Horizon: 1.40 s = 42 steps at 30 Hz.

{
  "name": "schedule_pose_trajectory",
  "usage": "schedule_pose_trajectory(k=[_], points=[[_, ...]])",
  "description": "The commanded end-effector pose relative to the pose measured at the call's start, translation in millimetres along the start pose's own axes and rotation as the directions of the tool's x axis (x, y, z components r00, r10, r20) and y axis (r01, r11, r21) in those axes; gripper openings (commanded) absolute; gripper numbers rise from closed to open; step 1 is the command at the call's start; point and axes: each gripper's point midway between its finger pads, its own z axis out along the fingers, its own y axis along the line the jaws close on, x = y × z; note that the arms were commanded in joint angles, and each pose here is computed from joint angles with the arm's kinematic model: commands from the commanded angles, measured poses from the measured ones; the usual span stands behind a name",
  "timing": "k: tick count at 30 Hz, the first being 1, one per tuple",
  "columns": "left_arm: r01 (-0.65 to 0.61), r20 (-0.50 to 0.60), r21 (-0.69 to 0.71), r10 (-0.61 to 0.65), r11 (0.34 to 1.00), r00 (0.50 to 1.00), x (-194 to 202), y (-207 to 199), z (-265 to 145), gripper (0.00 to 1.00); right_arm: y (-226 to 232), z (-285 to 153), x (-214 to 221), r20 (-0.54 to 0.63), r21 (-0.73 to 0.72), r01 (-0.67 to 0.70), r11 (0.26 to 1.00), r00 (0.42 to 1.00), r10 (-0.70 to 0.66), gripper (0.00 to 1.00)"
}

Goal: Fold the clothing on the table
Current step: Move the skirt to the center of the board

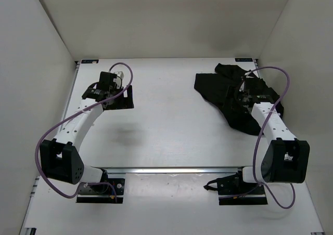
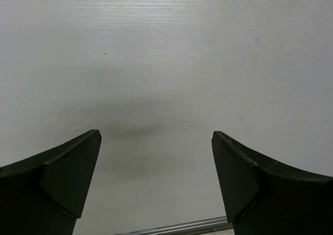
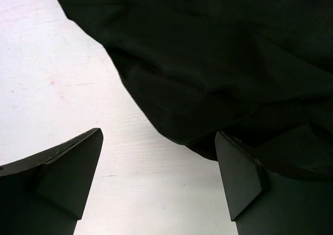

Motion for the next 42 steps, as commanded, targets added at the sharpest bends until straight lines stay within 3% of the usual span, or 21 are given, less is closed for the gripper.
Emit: schedule_pose_trajectory(k=[1, 11, 16, 20, 21, 23, 24, 26, 29, 31, 33, 34, 35, 36, 38, 40, 42], points=[[-0.031, 0.057, 0.001, 0.031, 1.000, 0.998, -15, -6, -7, 0.98, -5, 7, -19, 0.082, 0.006, 0.025, 1.000, 0.996, -0.025, 0.87], [-0.017, 0.041, -0.009, 0.017, 1.000, 0.999, -13, 2, -4, 0.98, 24, 89, 5, -0.106, -0.025, 0.125, 0.992, 0.986, -0.127, 0.90], [0.000, 0.026, -0.018, 0.001, 1.000, 1.000, -3, 9, -5, 0.99, 36, 112, 10, -0.168, -0.051, 0.131, 0.990, 0.976, -0.137, 0.80], [0.009, 0.026, -0.030, -0.008, 1.000, 1.000, -1, 13, -6, 0.99, 33, 118, 10, -0.172, -0.041, 0.146, 0.988, 0.973, -0.151, 0.46], [0.013, 0.019, -0.032, -0.012, 0.999, 1.000, 2, 16, -6, 0.99, 31, 117, 9, -0.172, -0.035, 0.152, 0.988, 0.973, -0.156, 0.28], [0.017, 0.023, -0.029, -0.017, 0.999, 1.000, 1, 14, -6, 0.98, 27, 116, 3, -0.165, -0.013, 0.155, 0.988, 0.974, -0.155, 0.09], [0.018, 0.022, -0.023, -0.018, 1.000, 1.000, 4, 15, -7, 0.99, 28, 114, 2, -0.168, -0.014, 0.159, 0.987, 0.973, -0.159, 0.03], [0.015, 0.040, -0.008, -0.015, 1.000, 0.999, 1, 12, -7, 0.99, 36, 107, -12, -0.158, -0.040, 0.171, 0.984, 0.972, -0.175, 0.00], [0.026, 0.051, 0.016, -0.027, 1.000, 0.998, -1, 10, -6, 0.98, 78, 87, -52, -0.076, -0.134, 0.227, 0.965, 0.968, -0.238, 0.00], [0.036, 0.056, 0.019, -0.037, 0.999, 0.998, -4, 12, -4, 0.99, 124, 65, -84, 0.004, -0.228, 0.253, 0.940, 0.966, -0.259, 0.00], [0.040, 0.064, 0.032, -0.042, 0.999, 0.997, -7, 13, -4, 0.99, 193, 27, -138, 0.156, -0.377, 0.312, 0.872, 0.950, -0.272, 0.00], [0.056, 0.073, 0.044, -0.059, 0.997, 0.996, -11, 14, -5, 0.98, 246, -9, -157, 0.234, -0.486, 0.350, 0.801, 0.935, -0.266, 0.00], [0.070, 0.078, 0.056, -0.074, 0.996, 0.994, -14, 13, -8, 0.99, 262, -28, -167, 0.262, -0.502, 0.360, 0.787, 0.930, -0.259, 0.00], [0.082, 0.088, 0.052, -0.086, 0.995, 0.992, -18, 18, -10, 0.99, 290, -72, -201, 0.371, -0.545, 0.396, 0.739, 0.904, -0.211, 0.00], [0.112, 0.125, 0.058, -0.119, 0.992, 0.985, -31, 24, -20, 0.99, 330, -150, -229, 0.513, -0.603, 0.463, 0.650, 0.849, -0.129, 0.00], [0.110, 0.175, 0.057, -0.118, 0.992, 0.977, -45, 23, -34, 0.99, 342, -236, -244, 0.627, -0.645, 0.538, 0.542, 0.779, -0.028, 0.00], [0.107, 0.214, 0.063, -0.118, 0.992, 0.970, -57, 20, -47, 0.99, 333, -268, -242, 0.666, -0.635, 0.569, 0.522, 0.746, -0.002, 0.00]])
